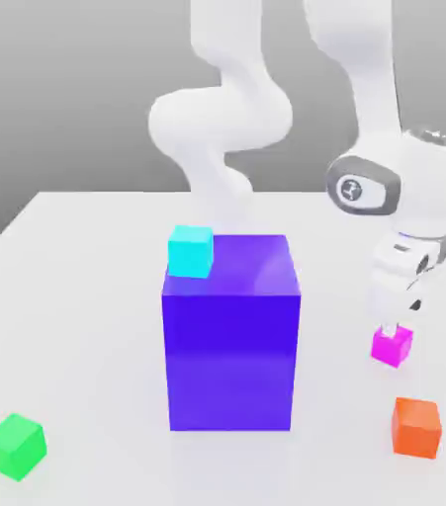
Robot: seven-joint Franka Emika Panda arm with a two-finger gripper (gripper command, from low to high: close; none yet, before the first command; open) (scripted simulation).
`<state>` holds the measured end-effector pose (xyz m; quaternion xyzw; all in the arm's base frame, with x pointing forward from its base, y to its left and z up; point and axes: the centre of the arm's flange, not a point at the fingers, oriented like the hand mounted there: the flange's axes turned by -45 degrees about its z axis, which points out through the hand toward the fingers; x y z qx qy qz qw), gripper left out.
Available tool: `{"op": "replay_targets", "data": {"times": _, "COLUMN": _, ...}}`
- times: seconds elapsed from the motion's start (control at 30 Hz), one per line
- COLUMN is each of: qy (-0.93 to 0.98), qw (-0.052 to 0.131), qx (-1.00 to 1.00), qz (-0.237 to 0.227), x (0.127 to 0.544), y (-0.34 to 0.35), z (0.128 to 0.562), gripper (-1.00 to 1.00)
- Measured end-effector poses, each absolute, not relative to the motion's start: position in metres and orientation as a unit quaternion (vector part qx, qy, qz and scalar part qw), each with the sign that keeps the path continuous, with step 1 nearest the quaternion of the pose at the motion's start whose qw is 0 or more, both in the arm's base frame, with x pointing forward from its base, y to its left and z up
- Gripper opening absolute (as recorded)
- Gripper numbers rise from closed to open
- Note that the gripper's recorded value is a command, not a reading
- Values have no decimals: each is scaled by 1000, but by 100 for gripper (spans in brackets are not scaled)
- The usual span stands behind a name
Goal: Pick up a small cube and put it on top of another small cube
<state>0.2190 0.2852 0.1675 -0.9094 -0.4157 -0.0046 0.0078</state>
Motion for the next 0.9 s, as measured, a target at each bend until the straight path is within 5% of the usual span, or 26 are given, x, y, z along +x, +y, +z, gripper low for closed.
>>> {"op": "replay_targets", "data": {"times": 0.27, "qy": -418, "qw": 2, "qx": -909, "qz": -1, "x": 217, "y": 279, "z": 128, "gripper": 0}}
{"op": "replay_targets", "data": {"times": 0.3, "qy": -418, "qw": 1, "qx": -908, "qz": 0, "x": 216, "y": 278, "z": 125, "gripper": -100}}
{"op": "replay_targets", "data": {"times": 0.9, "qy": -416, "qw": 7, "qx": -909, "qz": -5, "x": 219, "y": 284, "z": 175, "gripper": -100}}
